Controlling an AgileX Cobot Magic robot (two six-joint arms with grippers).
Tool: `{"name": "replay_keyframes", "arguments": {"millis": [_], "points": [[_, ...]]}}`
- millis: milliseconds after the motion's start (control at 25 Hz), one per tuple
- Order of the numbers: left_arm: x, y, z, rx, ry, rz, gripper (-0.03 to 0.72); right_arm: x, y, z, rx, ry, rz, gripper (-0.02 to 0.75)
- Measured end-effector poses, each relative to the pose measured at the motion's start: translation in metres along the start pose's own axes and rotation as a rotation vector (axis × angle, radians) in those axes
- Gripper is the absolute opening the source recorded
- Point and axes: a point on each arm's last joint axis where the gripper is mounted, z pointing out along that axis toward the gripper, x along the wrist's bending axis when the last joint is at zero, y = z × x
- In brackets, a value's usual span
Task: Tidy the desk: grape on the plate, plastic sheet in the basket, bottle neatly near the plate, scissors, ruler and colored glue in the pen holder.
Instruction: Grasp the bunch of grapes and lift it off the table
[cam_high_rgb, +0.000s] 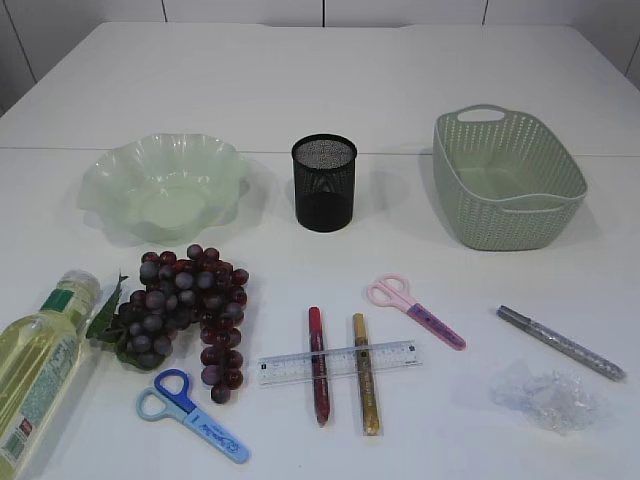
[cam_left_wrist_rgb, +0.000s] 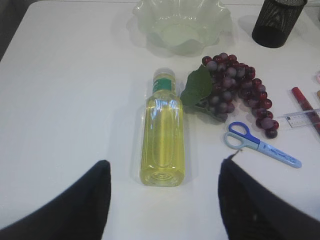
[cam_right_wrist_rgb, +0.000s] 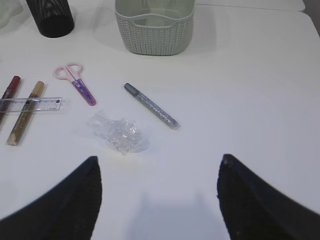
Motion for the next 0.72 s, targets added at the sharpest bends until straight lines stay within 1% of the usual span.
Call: {"name": "replay_keyframes", "arguments": {"millis": [720], "points": [[0.0000,0.0000,0.0000,0.000,0.000,0.000,0.489,-0.0002,0.0000,0.0000,0.000,-0.002,-0.001,0.564]]}}
